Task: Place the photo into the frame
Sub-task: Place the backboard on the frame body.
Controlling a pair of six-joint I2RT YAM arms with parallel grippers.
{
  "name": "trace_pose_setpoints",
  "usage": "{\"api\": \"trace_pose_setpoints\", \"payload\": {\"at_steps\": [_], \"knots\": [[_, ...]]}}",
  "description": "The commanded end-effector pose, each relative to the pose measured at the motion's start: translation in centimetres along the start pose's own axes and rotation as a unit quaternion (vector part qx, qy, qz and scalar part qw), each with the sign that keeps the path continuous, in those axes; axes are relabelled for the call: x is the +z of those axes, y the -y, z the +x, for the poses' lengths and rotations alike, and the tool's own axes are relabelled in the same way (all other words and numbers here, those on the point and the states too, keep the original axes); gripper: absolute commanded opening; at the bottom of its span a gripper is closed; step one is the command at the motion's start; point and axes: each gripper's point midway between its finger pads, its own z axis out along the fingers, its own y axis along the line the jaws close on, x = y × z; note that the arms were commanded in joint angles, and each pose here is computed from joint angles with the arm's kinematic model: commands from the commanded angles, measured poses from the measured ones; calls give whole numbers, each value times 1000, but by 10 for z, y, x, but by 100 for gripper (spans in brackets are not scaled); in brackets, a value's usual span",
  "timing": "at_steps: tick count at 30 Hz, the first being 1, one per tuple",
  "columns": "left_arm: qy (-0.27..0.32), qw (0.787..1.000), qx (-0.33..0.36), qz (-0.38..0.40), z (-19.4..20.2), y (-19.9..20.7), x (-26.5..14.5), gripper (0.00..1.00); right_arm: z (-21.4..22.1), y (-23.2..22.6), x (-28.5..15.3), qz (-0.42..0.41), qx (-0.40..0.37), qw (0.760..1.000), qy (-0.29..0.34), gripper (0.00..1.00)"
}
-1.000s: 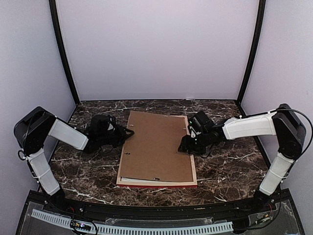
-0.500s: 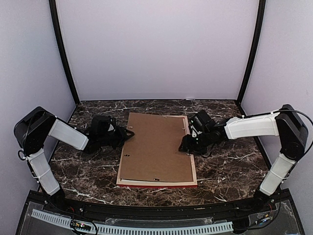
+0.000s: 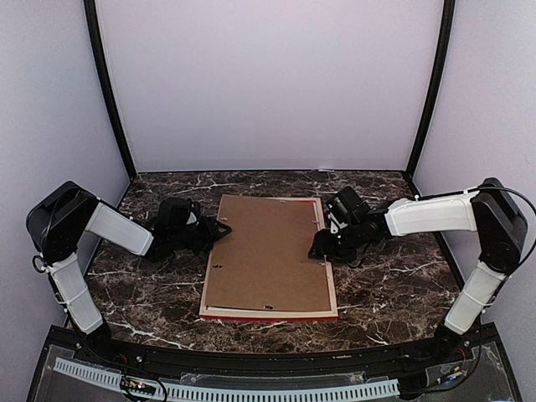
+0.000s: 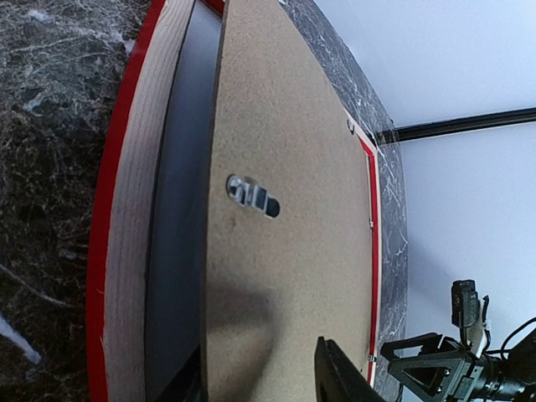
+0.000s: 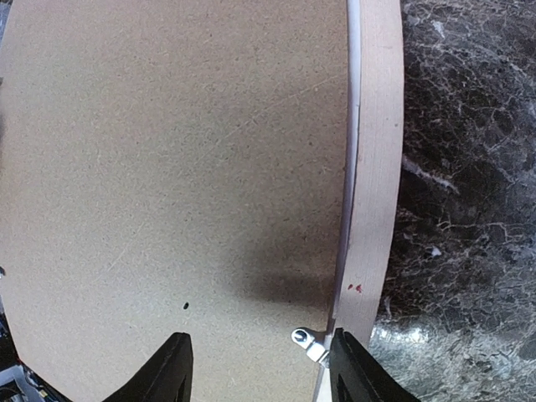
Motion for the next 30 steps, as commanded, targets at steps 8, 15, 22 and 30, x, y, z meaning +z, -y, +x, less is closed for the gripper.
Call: {"api": "trace_pose_setpoints", "payload": {"at_steps": [8, 15, 22, 30], "knots": [[-14, 999, 28, 23, 1, 21, 7, 40, 0, -4, 9, -12, -9, 1000, -10, 56], [-13, 999, 34, 19, 0, 20, 7, 40, 6, -7, 5, -27, 1, 999, -17, 54], [-12, 999, 39, 14, 0, 18, 7, 40, 13, -16, 5, -58, 13, 998, -29, 51], [-13, 999, 46, 10, 0, 18, 8, 40, 5, -26, -4, -74, 9, 997, -15, 51]]}}
